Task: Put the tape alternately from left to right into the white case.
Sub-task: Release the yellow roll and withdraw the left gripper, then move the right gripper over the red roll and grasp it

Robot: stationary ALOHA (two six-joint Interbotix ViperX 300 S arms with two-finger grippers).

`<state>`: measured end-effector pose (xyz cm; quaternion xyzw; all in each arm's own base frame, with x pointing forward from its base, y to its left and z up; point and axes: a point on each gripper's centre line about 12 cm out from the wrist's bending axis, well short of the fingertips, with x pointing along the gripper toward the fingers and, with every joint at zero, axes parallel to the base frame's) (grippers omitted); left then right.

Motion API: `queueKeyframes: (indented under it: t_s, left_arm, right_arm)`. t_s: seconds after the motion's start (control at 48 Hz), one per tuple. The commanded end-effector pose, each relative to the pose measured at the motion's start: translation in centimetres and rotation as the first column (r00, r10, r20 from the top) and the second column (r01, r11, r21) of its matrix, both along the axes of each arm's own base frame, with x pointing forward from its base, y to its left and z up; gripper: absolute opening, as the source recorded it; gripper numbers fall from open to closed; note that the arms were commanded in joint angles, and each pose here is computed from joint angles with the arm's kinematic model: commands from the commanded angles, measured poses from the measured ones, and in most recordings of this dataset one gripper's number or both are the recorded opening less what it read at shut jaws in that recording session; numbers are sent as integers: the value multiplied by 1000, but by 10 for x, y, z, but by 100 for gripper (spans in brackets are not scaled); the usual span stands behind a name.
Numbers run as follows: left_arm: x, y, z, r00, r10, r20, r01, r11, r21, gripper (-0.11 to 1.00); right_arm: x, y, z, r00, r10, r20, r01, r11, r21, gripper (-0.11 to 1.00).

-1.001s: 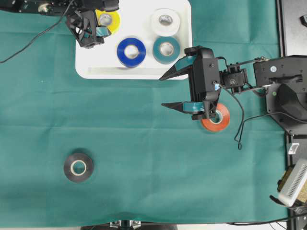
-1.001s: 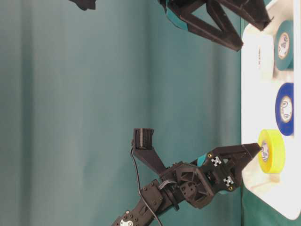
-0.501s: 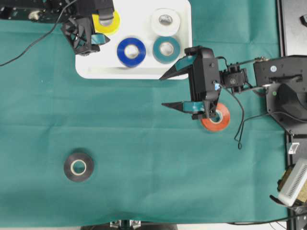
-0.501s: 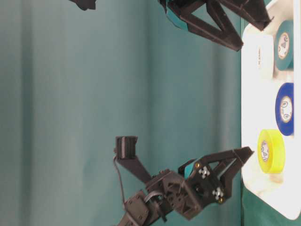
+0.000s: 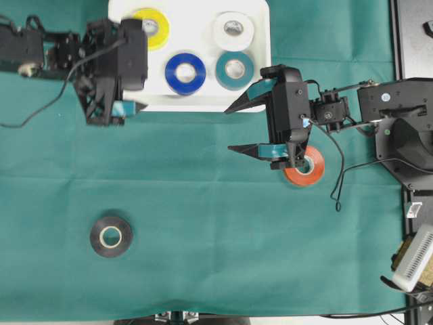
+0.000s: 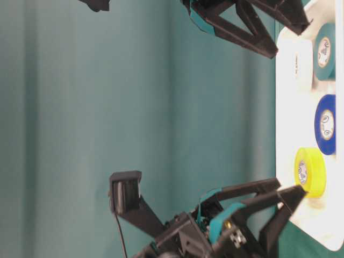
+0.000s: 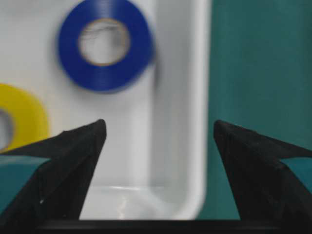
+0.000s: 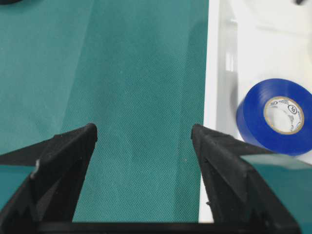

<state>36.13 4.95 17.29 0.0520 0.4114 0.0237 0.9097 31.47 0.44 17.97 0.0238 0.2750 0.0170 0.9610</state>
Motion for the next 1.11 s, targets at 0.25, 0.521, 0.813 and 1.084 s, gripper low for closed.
queueKeyframes:
  t_s: [0.25, 0.521, 0.813, 1.084]
  left_arm:
    - [-5, -32, 17, 991, -89, 103, 87, 996, 17, 69]
    - [-14, -60, 14, 978, -160, 133, 159, 987, 17, 69]
    - [-20, -78, 11, 969, -204, 140, 204, 979, 11, 69]
    - [-22, -81, 9, 968, -213, 134, 214, 977, 10, 69]
  right_arm:
    - [4, 1, 8, 1000, 2, 30, -3, 1000, 5, 81]
    - [4, 1, 7, 1000, 1, 27, -1, 1000, 5, 81]
    - [6, 1, 4, 1000, 1, 18, -1, 1000, 6, 81]
    - [7, 1, 5, 1000, 4, 26, -4, 1000, 8, 81]
